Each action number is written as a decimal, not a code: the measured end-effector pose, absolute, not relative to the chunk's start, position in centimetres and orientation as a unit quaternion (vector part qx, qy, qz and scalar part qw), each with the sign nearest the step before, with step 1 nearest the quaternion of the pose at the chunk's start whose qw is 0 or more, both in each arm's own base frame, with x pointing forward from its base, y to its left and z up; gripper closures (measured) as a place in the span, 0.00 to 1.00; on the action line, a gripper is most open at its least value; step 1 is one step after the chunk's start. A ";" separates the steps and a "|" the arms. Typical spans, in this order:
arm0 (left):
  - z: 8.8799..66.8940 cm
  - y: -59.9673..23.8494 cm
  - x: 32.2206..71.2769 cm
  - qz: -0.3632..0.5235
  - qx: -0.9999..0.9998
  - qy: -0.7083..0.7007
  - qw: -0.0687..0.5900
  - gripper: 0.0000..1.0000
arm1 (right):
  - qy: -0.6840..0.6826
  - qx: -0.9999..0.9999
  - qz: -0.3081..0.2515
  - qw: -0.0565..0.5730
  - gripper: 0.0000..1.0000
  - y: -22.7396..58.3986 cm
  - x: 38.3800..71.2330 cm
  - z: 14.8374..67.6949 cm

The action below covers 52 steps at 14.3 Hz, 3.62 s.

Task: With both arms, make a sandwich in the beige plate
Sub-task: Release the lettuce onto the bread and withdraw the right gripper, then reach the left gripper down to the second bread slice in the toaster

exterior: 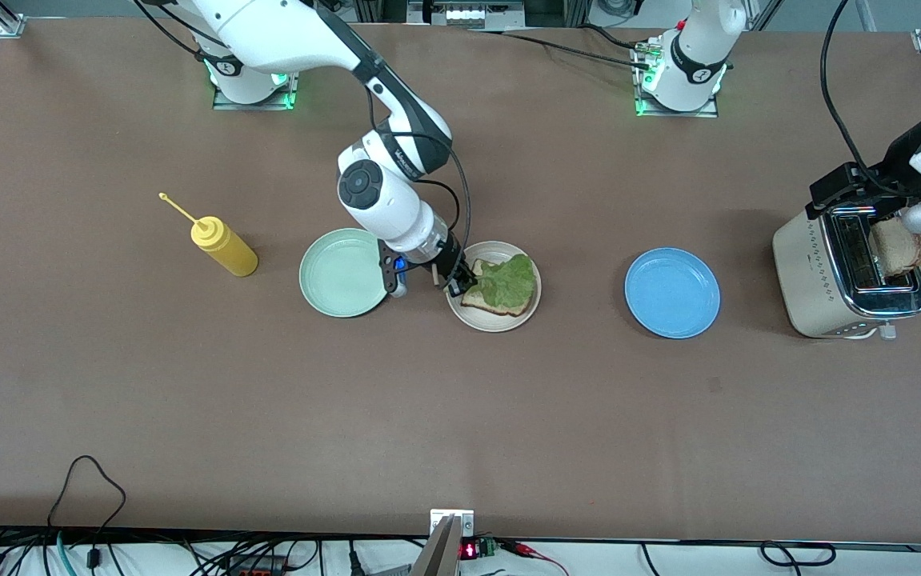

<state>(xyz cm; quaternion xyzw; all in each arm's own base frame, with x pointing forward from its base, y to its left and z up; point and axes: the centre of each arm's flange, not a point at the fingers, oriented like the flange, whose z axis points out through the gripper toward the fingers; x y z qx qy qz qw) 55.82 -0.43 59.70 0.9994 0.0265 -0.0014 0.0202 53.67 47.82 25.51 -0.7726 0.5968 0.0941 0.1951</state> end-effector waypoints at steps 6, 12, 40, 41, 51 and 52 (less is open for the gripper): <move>59.7 -0.5 55.9 0.001 0.999 0.026 0.020 0.00 | 0.590 -0.778 0.092 0.195 0.26 48.6 53.0 24.1; 59.7 -0.5 55.9 0.001 0.999 0.026 0.020 0.00 | 0.527 -0.829 0.108 0.154 0.00 41.9 56.0 36.2; 55.5 -0.4 57.4 -0.044 0.998 0.027 0.020 0.00 | 0.047 -0.999 0.015 0.012 0.00 -1.3 57.3 57.3; 54.5 0.2 57.8 -0.051 0.998 0.032 0.018 0.00 | 0.042 -0.999 0.017 0.010 0.00 -0.8 57.4 57.1; 46.6 17.1 60.1 -0.092 0.987 0.133 -0.018 0.00 | 0.038 -0.999 0.022 -0.002 0.00 -0.7 57.5 56.6; 45.6 18.3 60.1 -0.097 0.987 0.130 -0.015 0.00 | 0.038 -0.999 0.024 -0.002 0.00 -0.7 57.5 56.6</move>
